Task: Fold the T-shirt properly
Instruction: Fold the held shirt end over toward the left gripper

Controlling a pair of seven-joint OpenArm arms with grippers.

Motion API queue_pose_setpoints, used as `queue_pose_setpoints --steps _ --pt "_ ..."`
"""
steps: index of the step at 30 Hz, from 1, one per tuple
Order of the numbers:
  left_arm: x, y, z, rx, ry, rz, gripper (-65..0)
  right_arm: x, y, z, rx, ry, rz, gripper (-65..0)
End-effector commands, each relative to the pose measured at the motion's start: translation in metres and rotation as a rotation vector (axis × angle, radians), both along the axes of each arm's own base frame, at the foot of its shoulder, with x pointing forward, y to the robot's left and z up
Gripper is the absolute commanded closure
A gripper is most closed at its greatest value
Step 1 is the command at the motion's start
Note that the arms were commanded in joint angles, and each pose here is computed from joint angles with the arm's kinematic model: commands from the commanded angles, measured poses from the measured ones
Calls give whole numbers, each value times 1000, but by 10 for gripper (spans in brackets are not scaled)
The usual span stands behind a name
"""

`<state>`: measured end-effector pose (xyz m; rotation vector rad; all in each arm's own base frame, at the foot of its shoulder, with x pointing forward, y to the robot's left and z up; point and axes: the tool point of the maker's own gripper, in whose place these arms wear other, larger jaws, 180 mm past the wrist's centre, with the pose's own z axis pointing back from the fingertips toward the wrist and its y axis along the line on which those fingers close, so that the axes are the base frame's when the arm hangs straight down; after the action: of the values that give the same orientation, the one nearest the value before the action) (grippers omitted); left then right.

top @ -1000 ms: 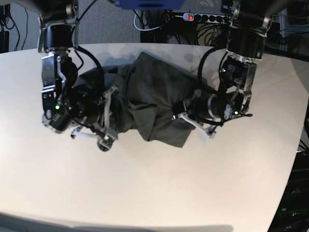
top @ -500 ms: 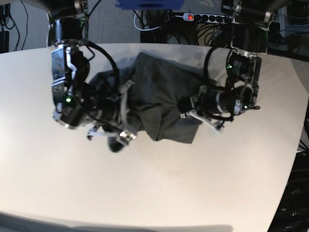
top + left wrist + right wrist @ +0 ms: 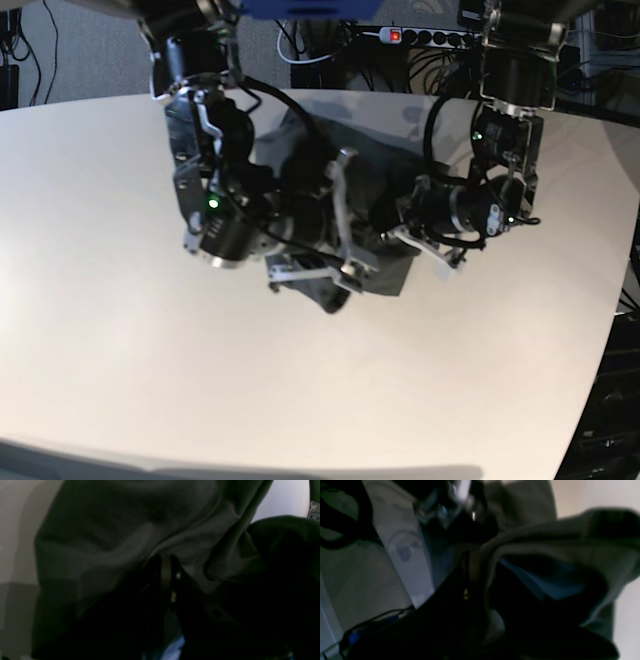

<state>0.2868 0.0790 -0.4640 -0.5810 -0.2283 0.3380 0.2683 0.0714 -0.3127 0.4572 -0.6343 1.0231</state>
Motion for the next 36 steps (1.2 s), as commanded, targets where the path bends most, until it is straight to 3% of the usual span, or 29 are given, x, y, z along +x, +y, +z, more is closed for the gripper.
queue_pose_setpoints --steps 1,9,19,29,36 --pt "-63 58 -50 294 218 -23 -23 5 13 17 59 -37 16 -9" --pt "-64 57 -50 288 221 -22 -23 5 32 13 69 -8 63 -9" --pt "-64 53 -49 278 221 -22 -23 4 75 31 388 105 121 -9" --pt "-55 34 -10 242 92 -66 -23 10 77 40 399 90 132 -9" --pt "-40 46 12 201 68 17 -23 10 77 40 397 89 134 -9"
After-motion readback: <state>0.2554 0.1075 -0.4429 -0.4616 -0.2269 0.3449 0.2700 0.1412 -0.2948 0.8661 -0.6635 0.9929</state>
